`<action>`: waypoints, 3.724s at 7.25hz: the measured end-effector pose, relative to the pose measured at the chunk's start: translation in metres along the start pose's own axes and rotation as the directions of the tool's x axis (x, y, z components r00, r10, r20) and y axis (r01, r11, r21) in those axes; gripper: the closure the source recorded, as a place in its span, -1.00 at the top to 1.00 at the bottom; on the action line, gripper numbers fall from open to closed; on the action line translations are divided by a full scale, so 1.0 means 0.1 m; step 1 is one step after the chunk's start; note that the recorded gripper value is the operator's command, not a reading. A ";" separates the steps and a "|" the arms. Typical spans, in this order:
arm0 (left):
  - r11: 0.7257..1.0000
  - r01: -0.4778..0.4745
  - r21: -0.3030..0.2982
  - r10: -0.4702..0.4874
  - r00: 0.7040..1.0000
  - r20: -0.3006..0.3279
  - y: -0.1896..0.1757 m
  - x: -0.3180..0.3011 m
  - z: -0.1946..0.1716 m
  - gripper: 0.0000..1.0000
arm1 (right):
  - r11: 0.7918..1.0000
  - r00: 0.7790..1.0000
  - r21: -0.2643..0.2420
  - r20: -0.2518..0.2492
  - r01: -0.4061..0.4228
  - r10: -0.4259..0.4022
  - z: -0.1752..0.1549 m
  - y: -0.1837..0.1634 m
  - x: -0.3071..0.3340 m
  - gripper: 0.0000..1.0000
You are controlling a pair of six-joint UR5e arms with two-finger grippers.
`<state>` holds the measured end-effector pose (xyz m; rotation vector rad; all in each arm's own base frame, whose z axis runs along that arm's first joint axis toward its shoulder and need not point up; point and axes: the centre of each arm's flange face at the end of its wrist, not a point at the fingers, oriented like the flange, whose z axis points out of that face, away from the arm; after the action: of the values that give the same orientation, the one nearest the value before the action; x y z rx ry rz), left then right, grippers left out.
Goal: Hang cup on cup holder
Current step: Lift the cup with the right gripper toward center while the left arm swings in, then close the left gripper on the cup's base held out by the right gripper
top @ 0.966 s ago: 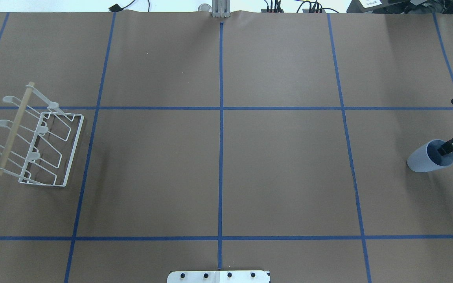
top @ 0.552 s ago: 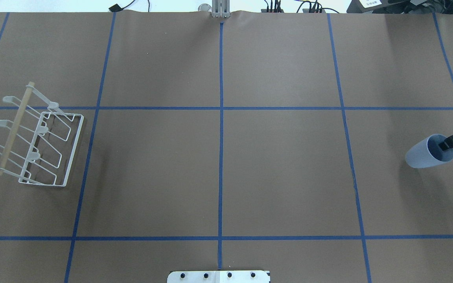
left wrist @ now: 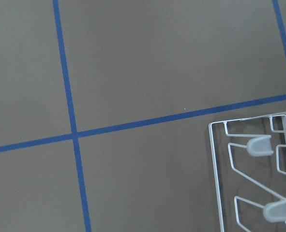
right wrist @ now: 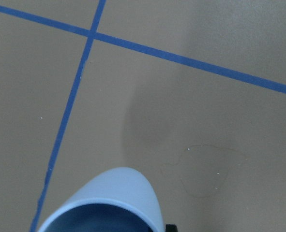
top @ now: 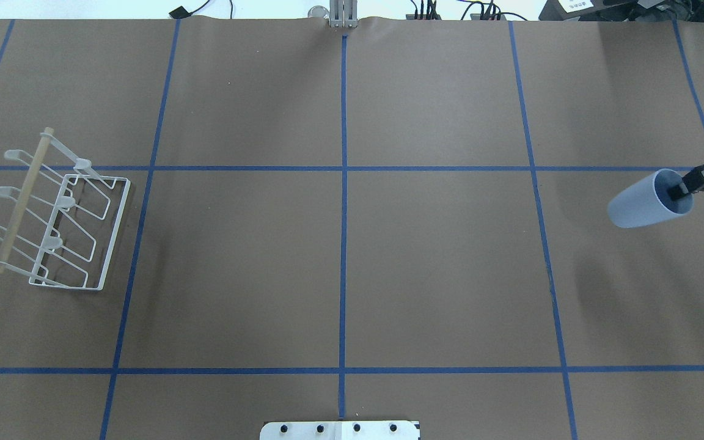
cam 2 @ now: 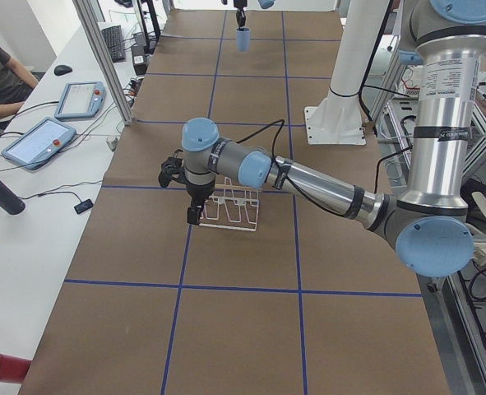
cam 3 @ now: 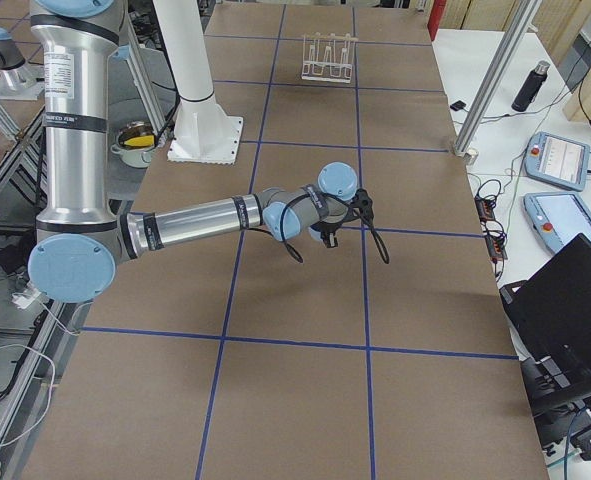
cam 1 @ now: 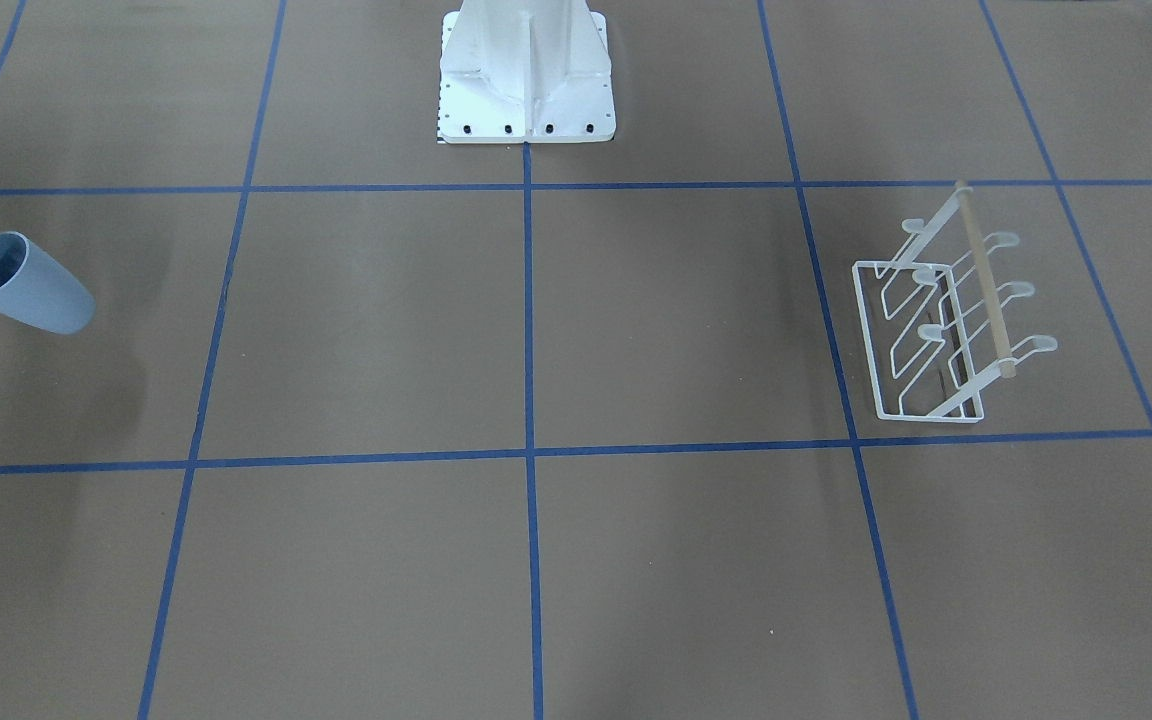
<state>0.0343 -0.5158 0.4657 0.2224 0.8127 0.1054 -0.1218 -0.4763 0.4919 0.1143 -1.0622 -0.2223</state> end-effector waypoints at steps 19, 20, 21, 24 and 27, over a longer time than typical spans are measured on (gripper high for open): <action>0.968 0.243 0.066 -0.170 0.823 -0.541 -0.54 3.36 0.36 0.96 | 0.985 0.831 0.171 0.551 -0.028 -0.072 0.85 0.11 -2.53 -1.00; 0.963 0.263 0.052 -0.191 0.810 -0.554 -0.54 3.40 0.34 0.96 | 0.984 0.803 0.164 0.594 -0.068 -0.044 0.90 0.13 -2.74 -1.00; 0.956 0.290 0.033 -0.216 0.779 -0.589 -0.51 3.45 0.31 0.96 | 0.979 0.766 0.158 0.643 -0.126 -0.005 0.86 0.07 -2.96 -1.00; 0.921 0.383 -0.071 -0.286 0.540 -0.792 -0.34 3.85 0.41 0.96 | 0.953 0.645 0.097 0.755 -0.288 0.119 0.65 -0.17 -3.53 -1.00; 0.881 0.418 -0.220 -0.352 0.269 -0.896 -0.19 4.25 0.21 0.96 | 0.929 0.504 -0.031 0.833 -0.370 0.228 0.66 -0.24 -3.65 -1.00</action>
<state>0.3403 -0.4620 0.1748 -0.0252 2.0324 -0.3165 -0.3535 -0.4130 0.2079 -0.0604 -2.0477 0.1667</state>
